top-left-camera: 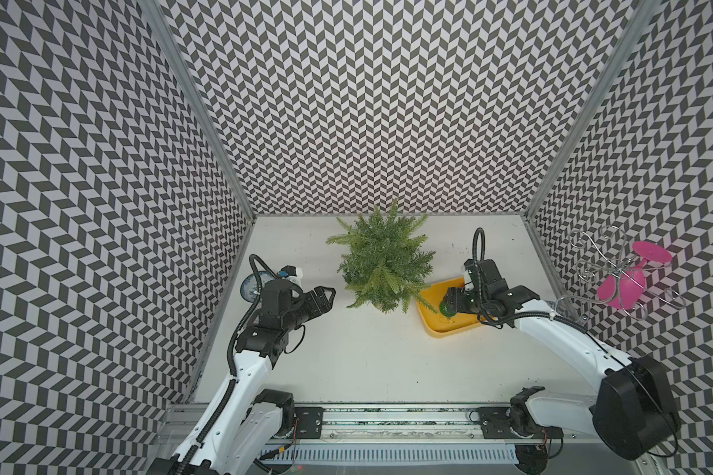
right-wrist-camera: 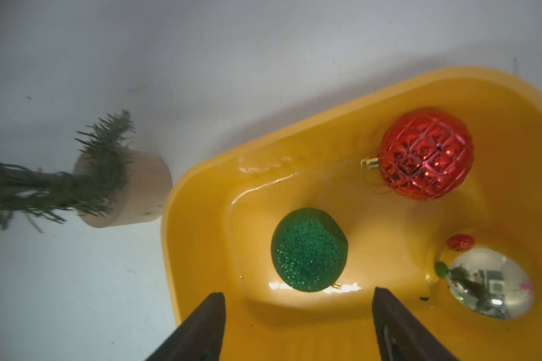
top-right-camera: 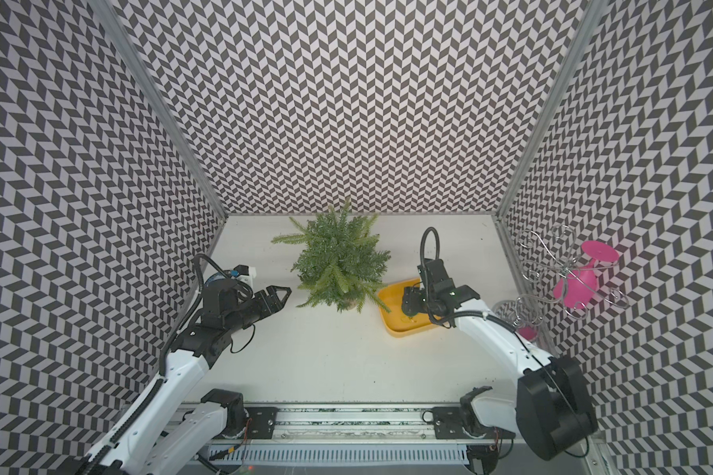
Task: Decorate the small christmas tree with ornaments
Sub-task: Pick up an ornament from the container.
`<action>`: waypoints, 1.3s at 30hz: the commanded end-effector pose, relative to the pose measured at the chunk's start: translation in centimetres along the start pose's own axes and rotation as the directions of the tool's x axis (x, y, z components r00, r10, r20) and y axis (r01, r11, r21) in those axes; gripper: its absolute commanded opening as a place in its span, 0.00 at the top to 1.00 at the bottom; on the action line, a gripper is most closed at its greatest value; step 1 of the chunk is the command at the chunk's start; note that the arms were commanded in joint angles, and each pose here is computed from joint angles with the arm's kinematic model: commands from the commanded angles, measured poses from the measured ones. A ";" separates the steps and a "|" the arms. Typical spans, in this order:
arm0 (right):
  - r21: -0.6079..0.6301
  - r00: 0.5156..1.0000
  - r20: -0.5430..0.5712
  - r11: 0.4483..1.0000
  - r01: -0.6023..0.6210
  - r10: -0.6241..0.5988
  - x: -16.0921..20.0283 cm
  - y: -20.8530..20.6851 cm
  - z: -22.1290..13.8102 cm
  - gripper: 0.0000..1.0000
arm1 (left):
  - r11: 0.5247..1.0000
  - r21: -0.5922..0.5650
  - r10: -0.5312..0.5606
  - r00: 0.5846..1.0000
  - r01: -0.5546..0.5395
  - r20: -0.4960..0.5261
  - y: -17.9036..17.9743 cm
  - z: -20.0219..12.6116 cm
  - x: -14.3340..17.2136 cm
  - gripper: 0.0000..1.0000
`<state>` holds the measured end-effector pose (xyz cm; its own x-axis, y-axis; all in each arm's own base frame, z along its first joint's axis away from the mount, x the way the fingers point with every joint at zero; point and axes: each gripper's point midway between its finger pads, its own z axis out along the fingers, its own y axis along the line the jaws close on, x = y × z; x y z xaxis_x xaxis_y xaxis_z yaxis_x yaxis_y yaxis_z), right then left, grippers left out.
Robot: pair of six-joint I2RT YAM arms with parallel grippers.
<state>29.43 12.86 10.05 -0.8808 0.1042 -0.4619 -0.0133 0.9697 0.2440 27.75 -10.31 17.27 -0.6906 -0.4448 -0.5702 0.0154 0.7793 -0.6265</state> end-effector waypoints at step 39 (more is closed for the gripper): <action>0.140 1.000 0.014 0.990 -0.016 0.014 -0.3 -0.9 5.6 0.35 | 0.999 0.013 -0.035 0.998 0.036 -0.045 0.1 0.8 1.4 0.24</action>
<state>31.17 12.97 4.21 -0.8991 0.1129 -0.4228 0.0632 0.9895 0.1299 27.28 -10.93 15.63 -0.7294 -0.4451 -0.5194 -0.0108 0.7667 -0.6419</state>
